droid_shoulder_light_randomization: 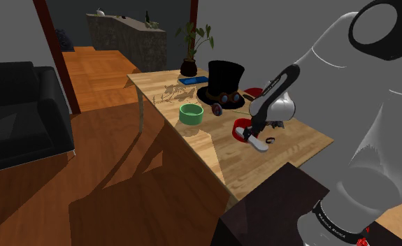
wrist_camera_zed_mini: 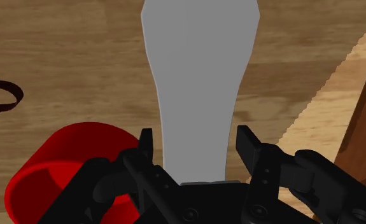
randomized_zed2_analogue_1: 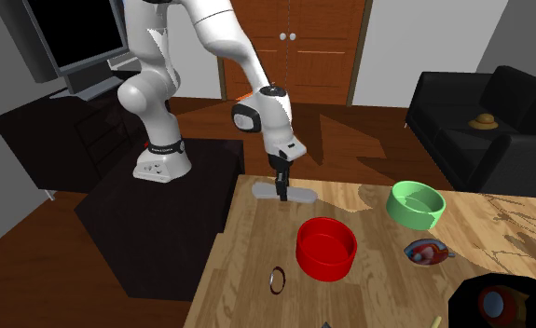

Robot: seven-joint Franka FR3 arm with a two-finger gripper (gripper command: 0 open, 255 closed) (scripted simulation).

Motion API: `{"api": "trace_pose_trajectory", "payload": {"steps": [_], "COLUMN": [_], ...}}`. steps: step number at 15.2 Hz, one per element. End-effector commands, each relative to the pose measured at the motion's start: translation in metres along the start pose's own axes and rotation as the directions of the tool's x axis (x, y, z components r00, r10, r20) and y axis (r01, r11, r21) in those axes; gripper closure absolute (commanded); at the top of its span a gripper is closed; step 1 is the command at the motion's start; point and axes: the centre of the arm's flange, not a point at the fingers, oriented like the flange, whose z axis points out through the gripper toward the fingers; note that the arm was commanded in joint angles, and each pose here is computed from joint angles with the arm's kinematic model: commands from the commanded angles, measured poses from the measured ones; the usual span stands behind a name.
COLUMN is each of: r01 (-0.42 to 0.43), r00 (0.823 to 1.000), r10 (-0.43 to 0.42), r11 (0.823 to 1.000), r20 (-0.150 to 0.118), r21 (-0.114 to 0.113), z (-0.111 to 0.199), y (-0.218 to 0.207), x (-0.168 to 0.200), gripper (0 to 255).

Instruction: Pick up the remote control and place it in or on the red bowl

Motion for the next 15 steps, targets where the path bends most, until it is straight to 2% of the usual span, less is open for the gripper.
{"api": "trace_pose_trajectory", "payload": {"steps": [1, 8, 15], "r01": [0.0, 0.0, 0.0], "r00": [1.0, 1.0, 1.0], "r10": [0.0, 0.0, 0.0], "r11": [1.0, 1.0, 1.0], "r20": [0.0, 0.0, 0.0], "r21": [0.0, 0.0, 0.0], "z": [-0.011, -0.043, -0.037], "y": [0.001, 0.002, 0.067], "x": [0.002, 0.006, 0.071], "gripper": [255, 255, 255]}}
